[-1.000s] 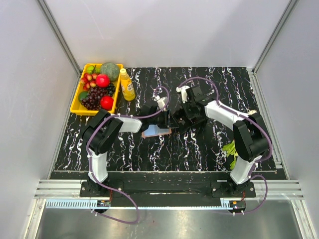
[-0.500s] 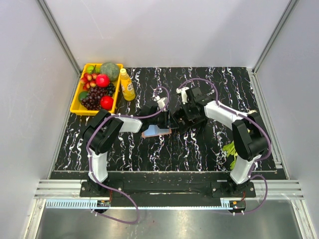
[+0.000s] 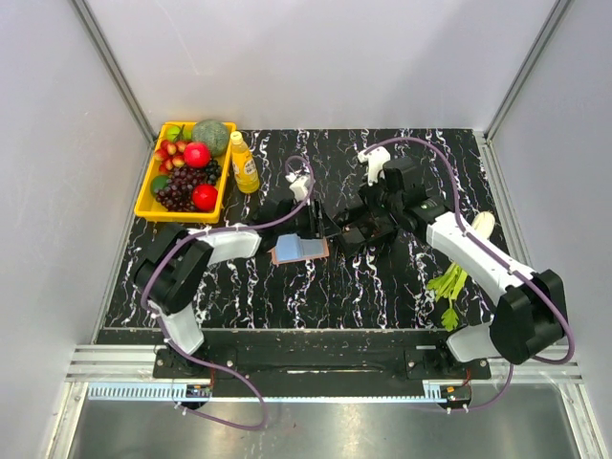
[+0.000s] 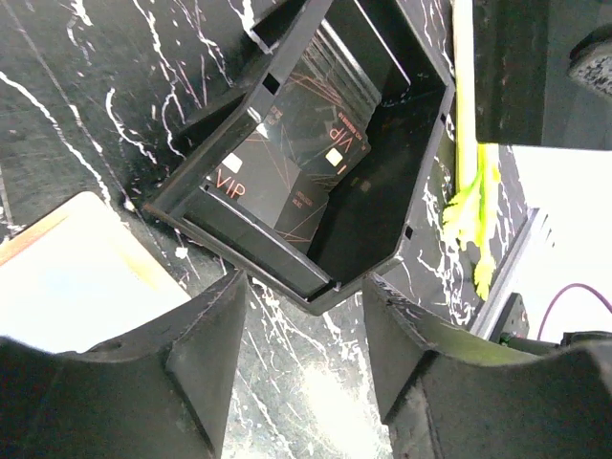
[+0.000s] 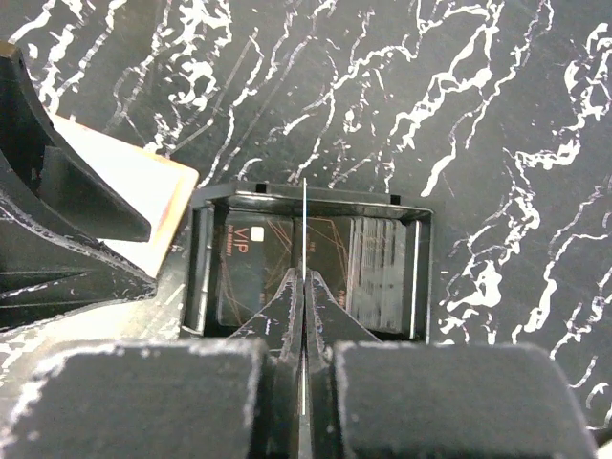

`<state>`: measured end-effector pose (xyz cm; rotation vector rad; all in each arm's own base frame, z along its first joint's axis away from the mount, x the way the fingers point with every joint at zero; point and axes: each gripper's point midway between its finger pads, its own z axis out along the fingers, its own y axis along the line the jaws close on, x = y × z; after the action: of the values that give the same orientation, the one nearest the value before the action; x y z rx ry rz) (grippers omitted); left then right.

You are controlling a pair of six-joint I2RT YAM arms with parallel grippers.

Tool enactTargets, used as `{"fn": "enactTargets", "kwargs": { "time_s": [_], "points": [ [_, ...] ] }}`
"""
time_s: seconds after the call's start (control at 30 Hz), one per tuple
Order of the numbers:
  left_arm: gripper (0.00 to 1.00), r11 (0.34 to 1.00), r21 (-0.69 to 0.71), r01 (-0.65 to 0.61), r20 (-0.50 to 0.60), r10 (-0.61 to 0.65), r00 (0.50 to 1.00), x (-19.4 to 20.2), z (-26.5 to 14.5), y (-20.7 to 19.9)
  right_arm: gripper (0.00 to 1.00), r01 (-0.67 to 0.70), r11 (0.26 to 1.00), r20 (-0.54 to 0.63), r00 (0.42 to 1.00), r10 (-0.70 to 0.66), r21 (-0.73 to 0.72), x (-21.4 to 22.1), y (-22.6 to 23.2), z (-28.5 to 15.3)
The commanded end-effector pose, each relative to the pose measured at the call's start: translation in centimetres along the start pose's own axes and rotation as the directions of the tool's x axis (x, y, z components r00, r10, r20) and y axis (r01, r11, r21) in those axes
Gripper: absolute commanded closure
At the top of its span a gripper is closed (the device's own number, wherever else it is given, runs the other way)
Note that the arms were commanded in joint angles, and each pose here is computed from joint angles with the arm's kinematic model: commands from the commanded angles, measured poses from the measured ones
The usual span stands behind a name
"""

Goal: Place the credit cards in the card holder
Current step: Pick up the credit card from the storage box, then insert the credit card into the card holder.

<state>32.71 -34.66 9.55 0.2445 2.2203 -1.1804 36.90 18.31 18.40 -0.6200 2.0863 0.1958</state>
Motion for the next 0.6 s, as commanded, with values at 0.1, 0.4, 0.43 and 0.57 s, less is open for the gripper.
{"fn": "enactTargets", "kwargs": {
  "time_s": [0.1, 0.4, 0.43, 0.57],
  "points": [
    [0.17, 0.982, -0.185, -0.038, 0.159, 0.069, 0.985, -2.9, -3.8, 1.7, 1.00, -0.199, 0.972, 0.136, 0.967, 0.216, -0.126, -4.2, 2.6, -1.3],
    [0.01, 0.865, -0.499, -0.060, 0.115, 0.134, 0.984, -1.2, -7.9, 7.5, 1.00, -0.490, 0.791, -0.039, 0.857, 0.513, -0.367, -2.5, 8.3, 1.3],
    [0.01, 0.862, -0.503, -0.065, 0.098, 0.132, 0.986, -0.7, -8.0, 7.9, 1.00, -0.521, 0.762, -0.078, 0.841, 0.536, -0.384, -1.8, 9.0, 1.8],
    [0.01, 0.837, -0.544, -0.047, 0.086, 0.112, 0.990, 0.9, -8.9, 9.5, 1.00, -0.577, 0.690, -0.142, 0.801, 0.581, -0.437, -0.4, 10.7, 3.5]
  ]
}}
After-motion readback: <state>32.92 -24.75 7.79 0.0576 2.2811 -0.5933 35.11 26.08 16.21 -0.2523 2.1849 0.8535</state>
